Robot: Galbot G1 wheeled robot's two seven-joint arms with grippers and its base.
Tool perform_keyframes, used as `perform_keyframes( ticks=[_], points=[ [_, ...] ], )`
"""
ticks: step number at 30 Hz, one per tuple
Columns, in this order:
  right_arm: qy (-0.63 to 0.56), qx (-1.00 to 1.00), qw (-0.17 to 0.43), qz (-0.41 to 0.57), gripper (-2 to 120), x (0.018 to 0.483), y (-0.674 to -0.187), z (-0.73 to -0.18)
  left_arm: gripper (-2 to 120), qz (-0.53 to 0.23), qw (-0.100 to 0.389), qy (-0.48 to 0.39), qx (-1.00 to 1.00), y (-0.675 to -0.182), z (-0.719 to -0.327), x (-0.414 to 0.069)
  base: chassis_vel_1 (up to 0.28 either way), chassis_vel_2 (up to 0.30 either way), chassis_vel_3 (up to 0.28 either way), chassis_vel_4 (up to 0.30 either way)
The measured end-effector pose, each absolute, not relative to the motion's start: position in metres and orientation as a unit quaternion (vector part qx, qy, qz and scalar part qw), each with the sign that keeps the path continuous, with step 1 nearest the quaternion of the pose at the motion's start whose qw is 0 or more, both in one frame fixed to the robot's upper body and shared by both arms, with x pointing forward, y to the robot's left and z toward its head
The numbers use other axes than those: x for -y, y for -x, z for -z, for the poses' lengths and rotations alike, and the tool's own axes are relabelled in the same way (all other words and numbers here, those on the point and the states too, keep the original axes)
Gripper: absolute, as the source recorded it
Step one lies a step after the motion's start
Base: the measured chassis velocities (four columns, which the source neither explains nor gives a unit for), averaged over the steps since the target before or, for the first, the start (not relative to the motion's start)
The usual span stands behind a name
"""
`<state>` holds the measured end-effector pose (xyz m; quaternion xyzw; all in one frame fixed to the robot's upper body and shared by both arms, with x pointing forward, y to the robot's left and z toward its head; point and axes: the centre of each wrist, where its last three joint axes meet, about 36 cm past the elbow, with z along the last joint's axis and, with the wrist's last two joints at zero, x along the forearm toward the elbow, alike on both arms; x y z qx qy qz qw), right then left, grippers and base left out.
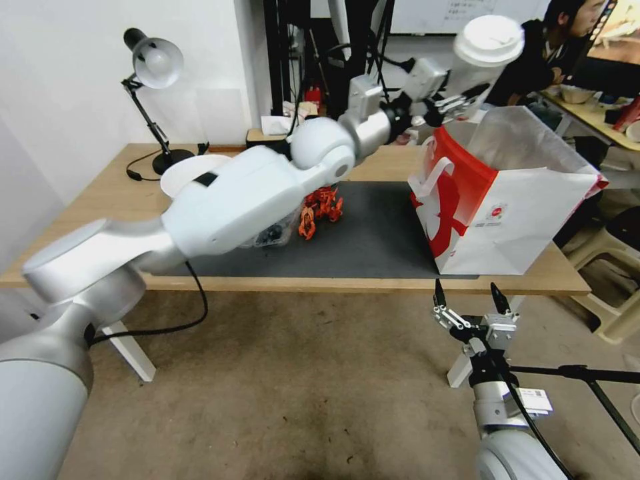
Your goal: Pick up the trash from the table and place it into the takeout bag.
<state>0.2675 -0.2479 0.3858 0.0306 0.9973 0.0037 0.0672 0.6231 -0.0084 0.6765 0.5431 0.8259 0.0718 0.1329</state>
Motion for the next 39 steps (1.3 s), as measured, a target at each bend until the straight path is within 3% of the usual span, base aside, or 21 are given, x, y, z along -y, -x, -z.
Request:
perform_keyframes(
  ticks=[17, 39],
  points=[
    [-0.029, -0.997, 0.071, -0.009, 100, 0.245, -0.269, -0.383, 41, -0.123, 0.028, -0.590, -0.797, -0.643, -0.672, 0.031, 0.000, 0.000, 0.000, 0.000],
    [-0.030, -0.997, 0.075, -0.013, 100, 0.245, -0.270, -0.380, 42, -0.164, -0.012, -0.609, -0.776, -0.671, -0.691, 0.052, 0.000, 0.000, 0.000, 0.000]
  ],
)
